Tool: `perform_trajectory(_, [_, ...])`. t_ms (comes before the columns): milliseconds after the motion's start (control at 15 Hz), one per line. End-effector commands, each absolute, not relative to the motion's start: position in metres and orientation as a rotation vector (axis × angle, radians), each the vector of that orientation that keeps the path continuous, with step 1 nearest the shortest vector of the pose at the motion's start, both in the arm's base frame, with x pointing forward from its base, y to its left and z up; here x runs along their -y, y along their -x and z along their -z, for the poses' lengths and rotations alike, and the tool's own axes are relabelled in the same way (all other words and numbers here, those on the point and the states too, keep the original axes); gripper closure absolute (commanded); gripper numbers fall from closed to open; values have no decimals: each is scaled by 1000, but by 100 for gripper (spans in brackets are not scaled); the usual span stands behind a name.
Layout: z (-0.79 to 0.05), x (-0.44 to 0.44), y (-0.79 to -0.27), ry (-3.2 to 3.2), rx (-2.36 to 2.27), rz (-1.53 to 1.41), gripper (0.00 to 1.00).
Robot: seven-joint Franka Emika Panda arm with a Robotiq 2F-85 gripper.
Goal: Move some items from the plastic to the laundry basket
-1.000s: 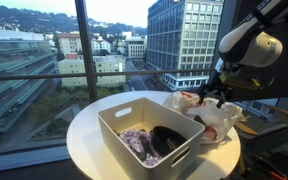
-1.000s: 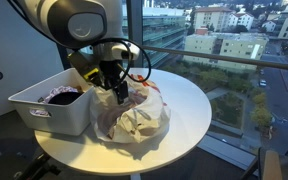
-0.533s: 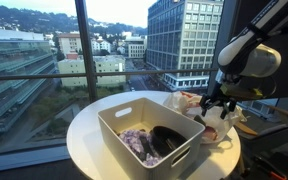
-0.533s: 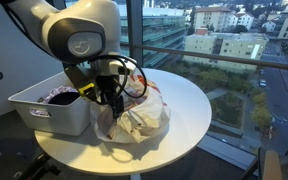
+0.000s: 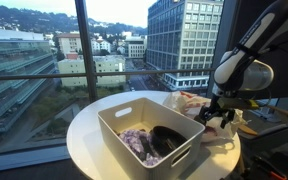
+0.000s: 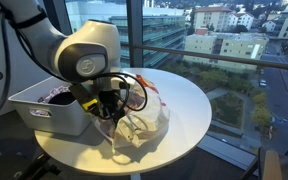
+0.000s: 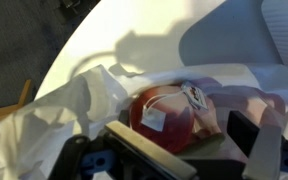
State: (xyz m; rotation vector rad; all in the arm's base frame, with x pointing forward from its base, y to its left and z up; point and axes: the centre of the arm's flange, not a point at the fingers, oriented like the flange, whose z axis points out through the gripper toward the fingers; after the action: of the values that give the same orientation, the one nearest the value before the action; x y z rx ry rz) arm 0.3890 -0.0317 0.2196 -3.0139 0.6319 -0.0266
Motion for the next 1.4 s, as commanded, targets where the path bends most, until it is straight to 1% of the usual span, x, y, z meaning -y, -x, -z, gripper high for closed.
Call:
perform_trajectory(0, [-194,21,-383,3015,-639,22,0])
perform_trajectory(400, [-178,18,-389,3055,-603,138,0])
perform_trajectory(467, [-175,18,-389,3067,-589,157,2])
perform_trajectory(533, [-173,17,-389,3072,-576,168,25])
perform_trajectory(667, [-170,17,-389,3078,-572,181,29])
perform_trajectory(733, [-168,17,-388,3077,-573,182,36])
perform_trajectory(800, [-168,18,-387,3080,-576,185,47])
perform_trajectory(933, [-169,19,-387,3086,-579,191,60])
perform_trajectory(1133, [-178,20,-388,3096,-589,231,84])
perform_trajectory(1267, [-192,21,-391,3095,-597,282,94])
perform_trajectory(1333, [-201,23,-394,3085,-606,305,96])
